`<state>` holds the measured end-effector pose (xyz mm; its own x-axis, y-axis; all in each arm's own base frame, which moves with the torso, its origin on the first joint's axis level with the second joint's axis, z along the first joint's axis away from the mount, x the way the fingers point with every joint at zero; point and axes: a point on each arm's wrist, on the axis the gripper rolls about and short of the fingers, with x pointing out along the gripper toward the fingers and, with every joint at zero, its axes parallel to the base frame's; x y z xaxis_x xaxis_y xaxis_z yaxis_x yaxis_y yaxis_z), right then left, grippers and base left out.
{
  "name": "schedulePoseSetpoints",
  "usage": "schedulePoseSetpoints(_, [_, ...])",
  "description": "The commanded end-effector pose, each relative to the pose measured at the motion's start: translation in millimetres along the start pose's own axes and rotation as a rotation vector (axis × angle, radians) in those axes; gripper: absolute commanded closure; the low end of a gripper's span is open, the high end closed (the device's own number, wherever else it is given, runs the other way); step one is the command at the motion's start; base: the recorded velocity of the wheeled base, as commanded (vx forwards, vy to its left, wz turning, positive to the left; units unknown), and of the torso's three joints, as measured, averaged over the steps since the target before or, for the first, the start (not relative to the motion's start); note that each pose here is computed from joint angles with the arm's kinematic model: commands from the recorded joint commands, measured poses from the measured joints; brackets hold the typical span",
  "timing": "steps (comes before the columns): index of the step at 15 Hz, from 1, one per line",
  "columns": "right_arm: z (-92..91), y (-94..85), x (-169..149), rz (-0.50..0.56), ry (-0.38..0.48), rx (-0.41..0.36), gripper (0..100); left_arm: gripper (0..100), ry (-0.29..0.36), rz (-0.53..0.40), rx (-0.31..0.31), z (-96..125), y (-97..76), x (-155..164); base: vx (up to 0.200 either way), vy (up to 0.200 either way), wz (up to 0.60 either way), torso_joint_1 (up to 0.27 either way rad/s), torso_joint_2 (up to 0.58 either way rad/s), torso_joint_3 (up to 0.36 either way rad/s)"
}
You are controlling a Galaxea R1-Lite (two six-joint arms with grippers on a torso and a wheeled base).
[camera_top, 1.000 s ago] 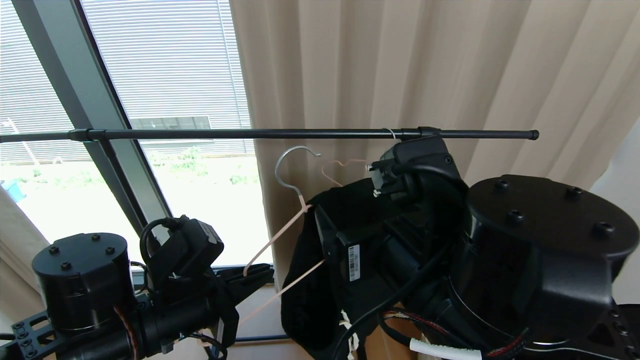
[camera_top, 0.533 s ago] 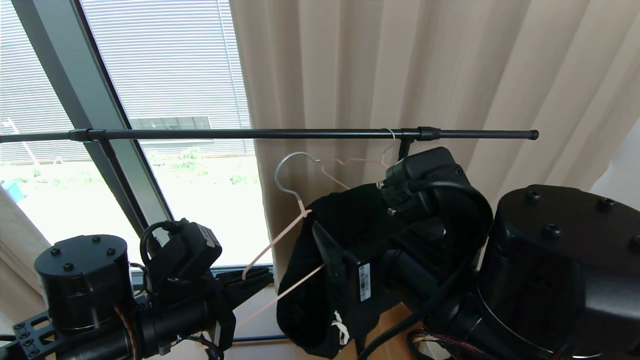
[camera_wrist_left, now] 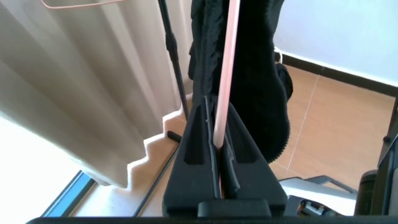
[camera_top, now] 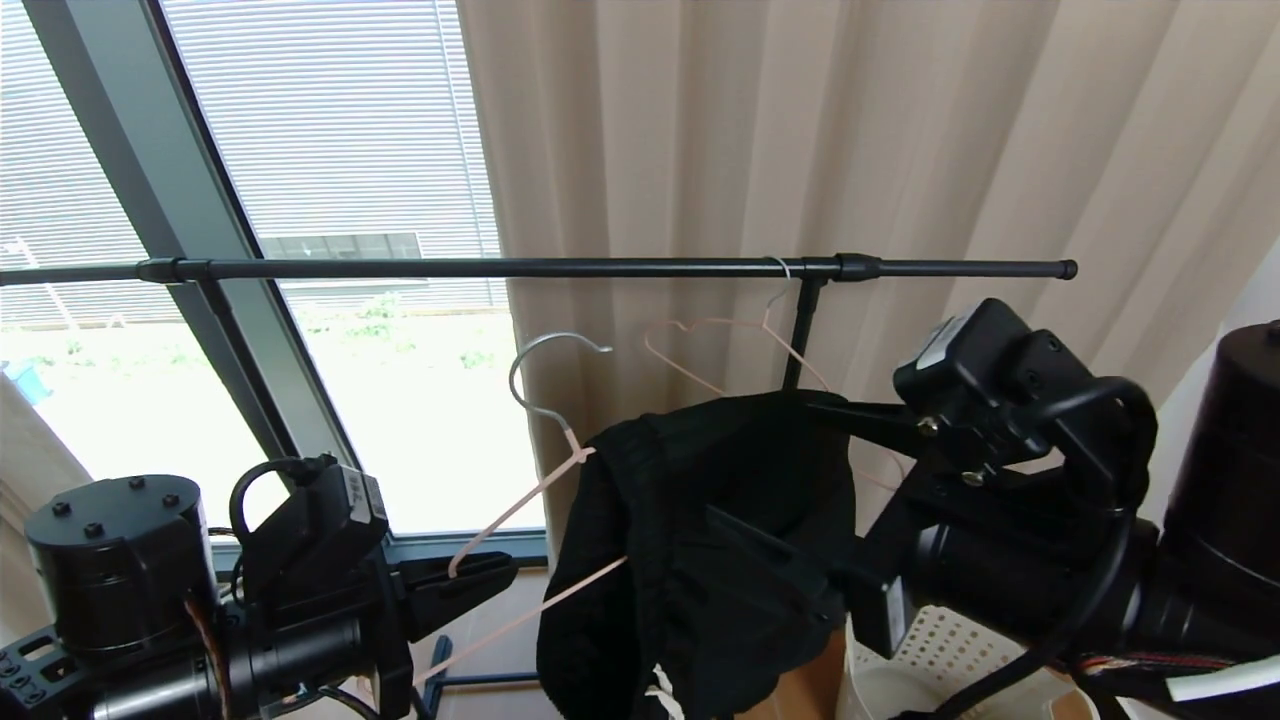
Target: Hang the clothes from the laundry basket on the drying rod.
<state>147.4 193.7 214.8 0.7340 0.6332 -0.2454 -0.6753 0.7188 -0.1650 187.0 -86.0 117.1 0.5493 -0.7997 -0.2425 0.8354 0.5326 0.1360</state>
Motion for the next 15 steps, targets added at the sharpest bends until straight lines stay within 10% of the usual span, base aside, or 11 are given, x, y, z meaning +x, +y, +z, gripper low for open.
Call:
schedulePoseSetpoints(1, [17.1, -19.2, -27, 0.015, -0.061, 0.018, 0, 100, 0.010, 0.002, 0.012, -6, 3.3, -6, 0.000, 0.000, 0.00, 0.000, 0.00, 0.000])
schedulePoseSetpoints(5, [23.5, -50.3, -51, 0.176, 0.045, 0.042, 0, 100, 0.000, -0.059, 0.027, -10, 1.7, -9, 0.000, 0.000, 0.00, 0.000, 0.00, 0.000])
schedulePoseSetpoints(15, [10.5, -76.0, -35, 0.459, 0.228, -0.198, 0, 100, 0.008, -0.142, 0.119, -21, -9.4, -15, 0.000, 0.000, 0.00, 0.000, 0.00, 0.000])
